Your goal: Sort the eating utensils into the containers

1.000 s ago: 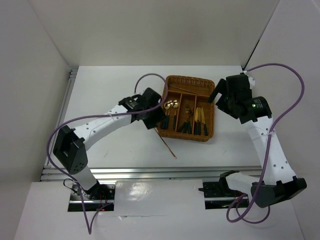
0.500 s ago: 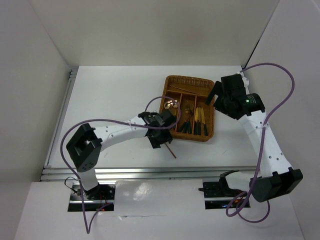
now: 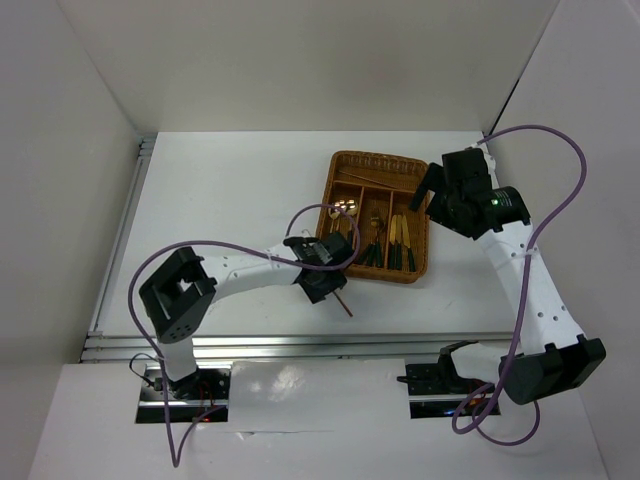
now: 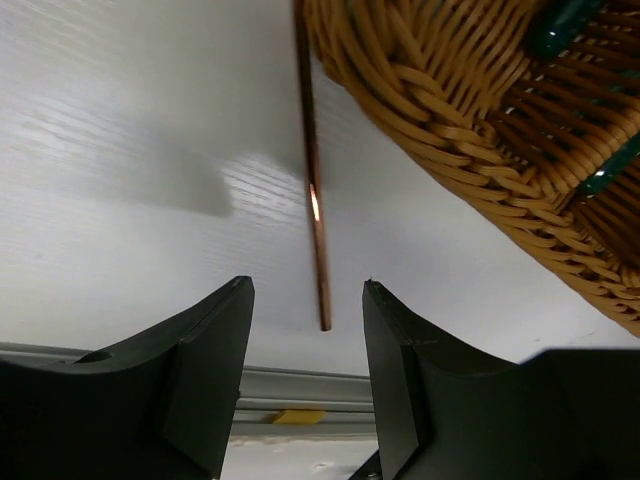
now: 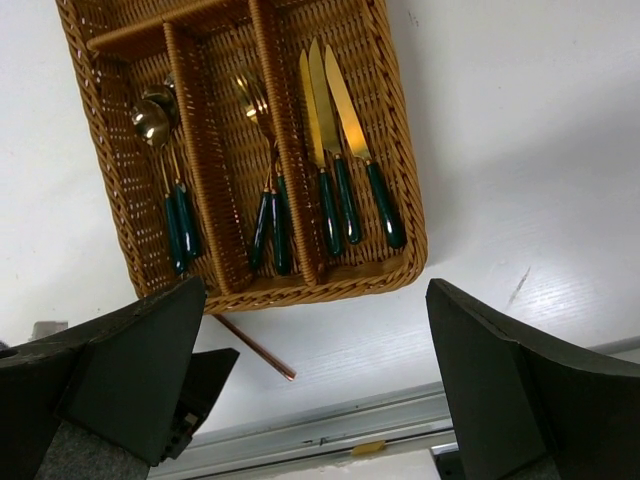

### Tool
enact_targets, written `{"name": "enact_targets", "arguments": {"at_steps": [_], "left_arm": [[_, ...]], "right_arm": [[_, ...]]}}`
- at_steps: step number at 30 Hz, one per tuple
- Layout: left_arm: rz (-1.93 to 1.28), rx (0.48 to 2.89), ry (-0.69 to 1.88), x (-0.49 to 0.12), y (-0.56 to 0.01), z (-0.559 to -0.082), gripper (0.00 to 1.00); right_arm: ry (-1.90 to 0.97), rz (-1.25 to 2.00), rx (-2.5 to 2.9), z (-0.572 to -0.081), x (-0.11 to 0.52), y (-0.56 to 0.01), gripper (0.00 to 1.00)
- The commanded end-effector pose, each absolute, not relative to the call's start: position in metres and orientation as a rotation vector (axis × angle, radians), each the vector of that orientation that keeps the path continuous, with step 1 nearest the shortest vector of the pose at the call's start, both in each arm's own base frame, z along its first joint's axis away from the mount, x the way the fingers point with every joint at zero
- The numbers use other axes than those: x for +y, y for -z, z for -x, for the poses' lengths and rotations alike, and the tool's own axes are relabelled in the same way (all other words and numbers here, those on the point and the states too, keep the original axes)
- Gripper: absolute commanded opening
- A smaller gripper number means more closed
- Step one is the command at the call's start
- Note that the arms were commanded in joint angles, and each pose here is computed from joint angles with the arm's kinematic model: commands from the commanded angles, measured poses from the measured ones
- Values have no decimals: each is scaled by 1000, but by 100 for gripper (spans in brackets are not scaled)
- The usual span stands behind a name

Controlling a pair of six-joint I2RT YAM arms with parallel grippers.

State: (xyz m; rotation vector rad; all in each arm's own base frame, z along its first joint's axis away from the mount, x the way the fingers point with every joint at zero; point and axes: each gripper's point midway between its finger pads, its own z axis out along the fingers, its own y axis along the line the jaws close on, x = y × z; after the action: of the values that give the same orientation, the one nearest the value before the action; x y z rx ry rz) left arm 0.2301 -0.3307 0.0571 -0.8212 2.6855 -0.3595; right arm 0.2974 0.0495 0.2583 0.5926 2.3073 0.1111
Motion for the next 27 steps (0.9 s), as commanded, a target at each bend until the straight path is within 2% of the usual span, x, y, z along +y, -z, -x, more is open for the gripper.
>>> {"name": "enact_targets", "arguments": {"at_steps": [1,14,20,23,27], "left_arm": [[887,2646,398,-348,-58,-242,61],[980,2752,168,-346,-27,-230,55],[988,2805,119,-340,-12,-217,45],[1003,2813,107,-338,-5,-218,45],[1006,2830,69,-332,6,-212,36]], "right_arm": [[-129,-577,2272,-300,49,-267,100],[-98,-585,2282,-291,44,-264,100],[-98,-596,2288,-287,43,-262,100],[-102,-607,2286,-288,43,-262,100],[-102,-607,2286,-284,43,-263,100]]}}
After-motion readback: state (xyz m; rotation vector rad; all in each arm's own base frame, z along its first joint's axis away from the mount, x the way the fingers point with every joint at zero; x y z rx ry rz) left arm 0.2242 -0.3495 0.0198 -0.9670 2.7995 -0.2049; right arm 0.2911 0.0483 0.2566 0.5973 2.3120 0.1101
